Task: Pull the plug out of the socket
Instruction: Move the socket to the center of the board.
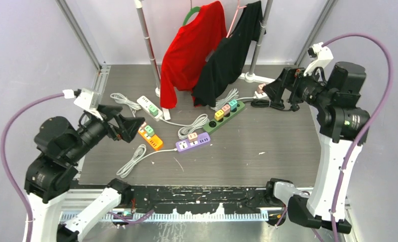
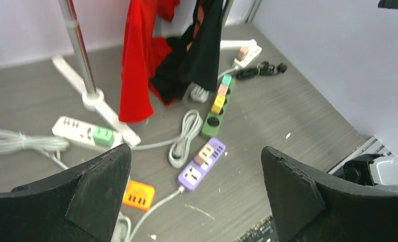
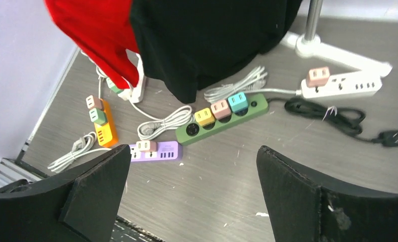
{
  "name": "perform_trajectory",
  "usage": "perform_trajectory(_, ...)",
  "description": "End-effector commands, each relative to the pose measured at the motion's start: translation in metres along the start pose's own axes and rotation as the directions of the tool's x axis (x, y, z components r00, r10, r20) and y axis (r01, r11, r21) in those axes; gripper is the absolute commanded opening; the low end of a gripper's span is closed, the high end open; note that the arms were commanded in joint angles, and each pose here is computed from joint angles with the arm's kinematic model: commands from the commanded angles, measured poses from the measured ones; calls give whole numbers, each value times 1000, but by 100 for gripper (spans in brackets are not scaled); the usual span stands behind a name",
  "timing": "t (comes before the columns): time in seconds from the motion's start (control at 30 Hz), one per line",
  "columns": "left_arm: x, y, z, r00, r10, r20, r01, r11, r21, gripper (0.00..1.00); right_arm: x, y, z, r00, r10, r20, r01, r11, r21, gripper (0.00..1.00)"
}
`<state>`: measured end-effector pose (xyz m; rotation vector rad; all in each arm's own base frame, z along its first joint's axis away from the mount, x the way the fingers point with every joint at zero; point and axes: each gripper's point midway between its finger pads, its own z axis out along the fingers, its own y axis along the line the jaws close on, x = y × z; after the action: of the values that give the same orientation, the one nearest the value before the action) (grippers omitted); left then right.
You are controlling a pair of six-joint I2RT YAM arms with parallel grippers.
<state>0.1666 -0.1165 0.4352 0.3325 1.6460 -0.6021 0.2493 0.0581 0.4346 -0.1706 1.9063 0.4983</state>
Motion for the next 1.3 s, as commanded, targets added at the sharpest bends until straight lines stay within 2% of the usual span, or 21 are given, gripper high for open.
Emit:
perform_trajectory(0.0,24,2,6,995,-101,5,101,995,6,100,7,-19,17,997,78,14,-78,996,50,100)
perform_trajectory(0.13,66,7,26,971,-234,-38,235,972,20,100,35,-24,39,990,137,-45,-137,991,5,100)
perform_trajectory(0.27,110,6,54,917,-382,-117,390,919,60,100,73,-24,60,985,124,-119,-135,987,-83,100)
perform_trajectory(0.4,153,0,75,880,-424,-214,444,894,57,100,118,-31,80,978,87,-190,-111,987,-120,100)
perform_trajectory(0.47,176,-10,86,878,-388,-278,415,909,42,99,137,-33,90,974,75,-213,-108,983,-148,100)
perform_trajectory(0.57,207,-28,103,892,-267,-366,291,957,12,100,161,-34,100,969,58,-240,-107,975,-193,100)
perform_trajectory(0.67,231,-58,120,891,-144,-431,187,980,60,100,177,-30,100,967,23,-256,-87,966,-243,100)
perform_trajectory(0.83,263,-87,153,900,-75,-430,137,984,114,98,187,-15,94,969,-55,-242,-38,931,-363,100)
perform_trajectory(1.0,277,-84,164,901,45,-432,18,990,140,98,183,-3,89,970,-105,-219,-1,900,-436,100)
perform_trajectory(1.07,283,-77,160,880,153,-449,-80,981,178,98,182,4,85,969,-130,-209,16,881,-474,100)
perform_trajectory(1.17,291,-68,151,823,336,-457,-213,930,299,100,182,14,80,970,-149,-194,26,853,-522,99)
perform_trajectory(1.2,292,-64,150,815,354,-458,-219,921,321,100,183,15,80,969,-153,-192,29,848,-530,100)
perform_trajectory(1.27,290,-59,153,837,317,-446,-159,920,357,99,184,17,81,968,-164,-191,36,842,-539,99)
